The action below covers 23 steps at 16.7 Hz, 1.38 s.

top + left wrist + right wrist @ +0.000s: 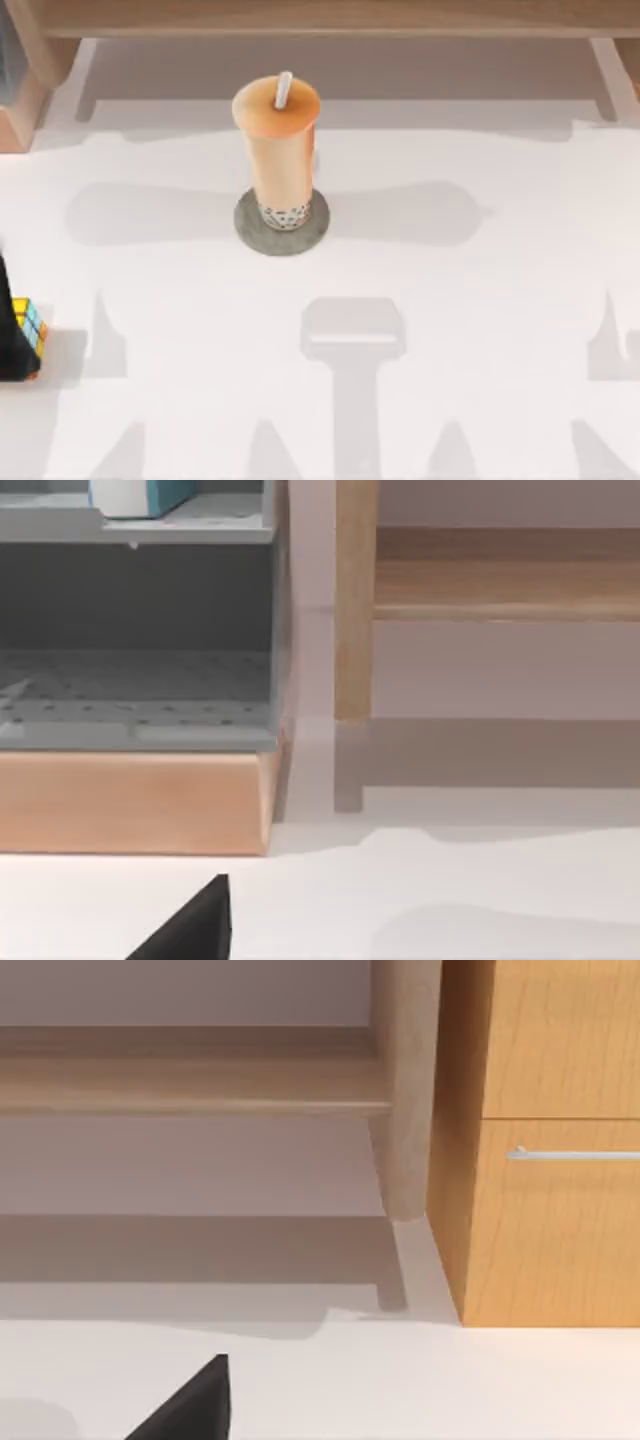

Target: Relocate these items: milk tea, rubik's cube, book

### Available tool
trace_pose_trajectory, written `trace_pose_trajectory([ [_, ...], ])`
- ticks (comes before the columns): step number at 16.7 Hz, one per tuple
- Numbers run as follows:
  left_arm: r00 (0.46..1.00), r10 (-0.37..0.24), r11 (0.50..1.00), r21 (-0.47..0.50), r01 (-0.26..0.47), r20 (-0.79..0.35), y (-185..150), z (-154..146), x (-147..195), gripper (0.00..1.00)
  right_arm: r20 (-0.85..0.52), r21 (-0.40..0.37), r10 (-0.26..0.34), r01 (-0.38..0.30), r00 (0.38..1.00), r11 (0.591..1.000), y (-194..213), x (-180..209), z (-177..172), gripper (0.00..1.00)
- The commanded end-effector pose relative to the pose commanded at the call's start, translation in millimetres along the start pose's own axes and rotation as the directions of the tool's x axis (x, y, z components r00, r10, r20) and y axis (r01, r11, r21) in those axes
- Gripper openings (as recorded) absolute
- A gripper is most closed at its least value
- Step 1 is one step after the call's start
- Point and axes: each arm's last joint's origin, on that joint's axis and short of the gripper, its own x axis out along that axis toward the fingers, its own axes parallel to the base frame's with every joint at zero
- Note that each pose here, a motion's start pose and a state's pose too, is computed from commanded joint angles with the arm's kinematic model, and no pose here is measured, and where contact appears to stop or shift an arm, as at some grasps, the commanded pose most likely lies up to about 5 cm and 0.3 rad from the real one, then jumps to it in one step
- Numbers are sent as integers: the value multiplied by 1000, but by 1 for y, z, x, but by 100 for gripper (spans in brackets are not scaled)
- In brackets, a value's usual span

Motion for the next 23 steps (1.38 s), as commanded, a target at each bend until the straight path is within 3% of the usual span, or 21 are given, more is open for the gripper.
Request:
trace_pose_trajectory([
  [5,969,8,1000,4,-7,-245,1,30,9,100,0,0,0,0,1000,1000,0,0,0,100],
  [8,884,15,1000,6,-13,-467,3,51,29,100,0,0,0,0,1000,1000,0,0,0,100],
  [11,727,18,1000,8,-18,-686,6,67,61,100,0,0,0,0,1000,1000,0,0,0,100],
  [14,517,17,1000,7,-22,-856,10,72,100,100,0,0,0,0,1000,1000,0,0,0,100],
  [19,178,7,1000,2,-28,-984,17,57,159,100,0,0,0,0,1000,1000,0,0,0,100],
  [21,89,2,1000,0,-29,-996,19,50,174,100,0,0,0,0,1000,1000,0,0,0,100],
  [23,40,0,1000,-1,-30,-999,20,46,182,100,0,0,0,0,1000,1000,0,0,0,100],
])
